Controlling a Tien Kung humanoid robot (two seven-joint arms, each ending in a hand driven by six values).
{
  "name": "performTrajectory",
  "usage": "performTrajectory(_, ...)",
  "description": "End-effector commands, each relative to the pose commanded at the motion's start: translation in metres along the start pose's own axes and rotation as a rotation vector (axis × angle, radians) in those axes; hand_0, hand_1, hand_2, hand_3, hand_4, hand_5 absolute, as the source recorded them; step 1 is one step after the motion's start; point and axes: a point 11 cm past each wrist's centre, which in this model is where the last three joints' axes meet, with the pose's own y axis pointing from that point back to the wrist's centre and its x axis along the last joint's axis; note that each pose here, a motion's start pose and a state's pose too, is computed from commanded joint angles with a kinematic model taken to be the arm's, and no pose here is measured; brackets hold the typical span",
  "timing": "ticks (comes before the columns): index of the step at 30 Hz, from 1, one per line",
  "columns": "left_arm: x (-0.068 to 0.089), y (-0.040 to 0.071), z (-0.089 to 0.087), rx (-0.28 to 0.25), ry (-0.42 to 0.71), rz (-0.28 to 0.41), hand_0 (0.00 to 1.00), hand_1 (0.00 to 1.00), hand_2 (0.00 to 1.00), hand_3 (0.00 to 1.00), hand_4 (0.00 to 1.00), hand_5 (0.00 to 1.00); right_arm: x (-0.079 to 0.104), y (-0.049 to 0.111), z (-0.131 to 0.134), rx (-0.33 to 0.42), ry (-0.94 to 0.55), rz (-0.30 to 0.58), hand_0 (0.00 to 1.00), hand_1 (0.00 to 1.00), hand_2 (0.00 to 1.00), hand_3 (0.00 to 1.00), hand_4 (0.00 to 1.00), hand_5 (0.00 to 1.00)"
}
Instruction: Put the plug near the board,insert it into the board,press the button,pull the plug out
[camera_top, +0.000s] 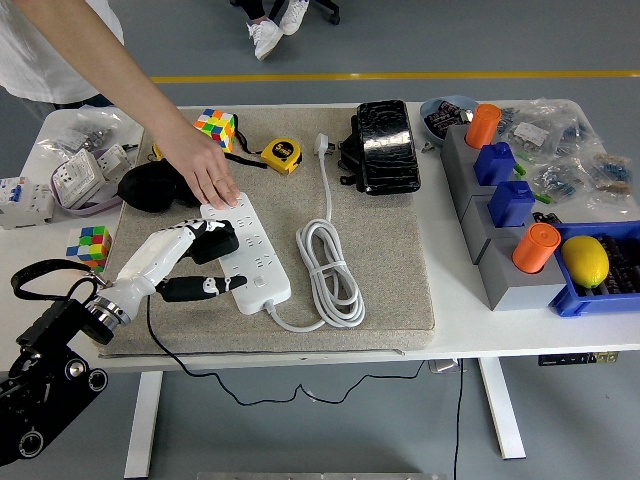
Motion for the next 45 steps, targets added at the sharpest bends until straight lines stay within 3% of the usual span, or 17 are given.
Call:
performTrajectory(14,0.005,0.000,0.006,-0.023,0.007,0.019,0.717,0.797,0.817,0.759,0.998,0.745,0.000,0.000,-0.001,0.008,-0.002,0.004,0.564,0.654,0.661,0.541,0.918,0.460)
performTrajectory(18,0.012,0.000,0.020,-0.059,0.029,0.032,0.709,0.780,0.803,0.759,0.998,0.745,0.001,0.000,0.000,0.005,0.000,0.005,0.563,0.654,0.661,0.541,0.918,0.460)
performTrajectory(23,0.020,-0.001,0.049,-0.122,0.071,0.033,0.709,0.780,0.803,0.759,0.998,0.745,0.001,0.000,0.000,0.004,0.001,0.004,0.563,0.654,0.661,0.541,0.918,0.460)
performTrajectory(24,0.021,-0.001,0.056,-0.131,0.079,0.024,0.451,0.575,0.647,0.757,0.998,0.742,0.001,0.000,0.000,0.004,0.001,0.004,0.562,0.653,0.661,0.541,0.917,0.459)
performTrajectory(29,0.022,-0.002,0.080,-0.115,0.119,-0.058,0.451,0.575,0.647,0.757,0.998,0.742,0.002,0.000,0.000,0.004,0.001,0.006,0.562,0.653,0.661,0.541,0.917,0.459)
performTrajectory(30,0.019,-0.002,0.083,-0.097,0.120,-0.089,0.183,0.189,0.299,0.751,0.968,0.547,0.002,0.000,0.000,0.004,0.002,0.006,0.562,0.655,0.660,0.541,0.917,0.458)
performTrajectory(35,-0.002,-0.001,0.084,0.004,0.103,-0.231,0.183,0.189,0.299,0.751,0.968,0.547,0.002,0.000,0.000,0.004,0.002,0.006,0.562,0.655,0.660,0.541,0.917,0.458)
performTrajectory(36,-0.005,0.000,0.083,0.024,0.098,-0.253,0.081,0.092,0.193,0.741,0.670,0.095,0.002,0.000,0.000,0.004,0.002,0.005,0.563,0.653,0.661,0.541,0.917,0.458)
performTrajectory(41,-0.016,0.001,0.085,0.082,0.084,-0.335,0.081,0.092,0.193,0.741,0.670,0.095,0.003,0.000,0.000,0.004,0.005,0.005,0.563,0.653,0.661,0.541,0.917,0.458)
performTrajectory(42,-0.017,0.000,0.085,0.090,0.080,-0.344,0.056,0.095,0.160,0.826,0.774,0.002,0.003,0.000,-0.001,0.004,0.005,0.005,0.562,0.653,0.660,0.540,0.917,0.457)
performTrajectory(45,-0.018,0.001,0.084,0.115,0.062,-0.369,0.056,0.095,0.160,0.826,0.774,0.002,0.003,0.000,-0.001,0.005,0.005,0.005,0.562,0.653,0.660,0.540,0.917,0.457)
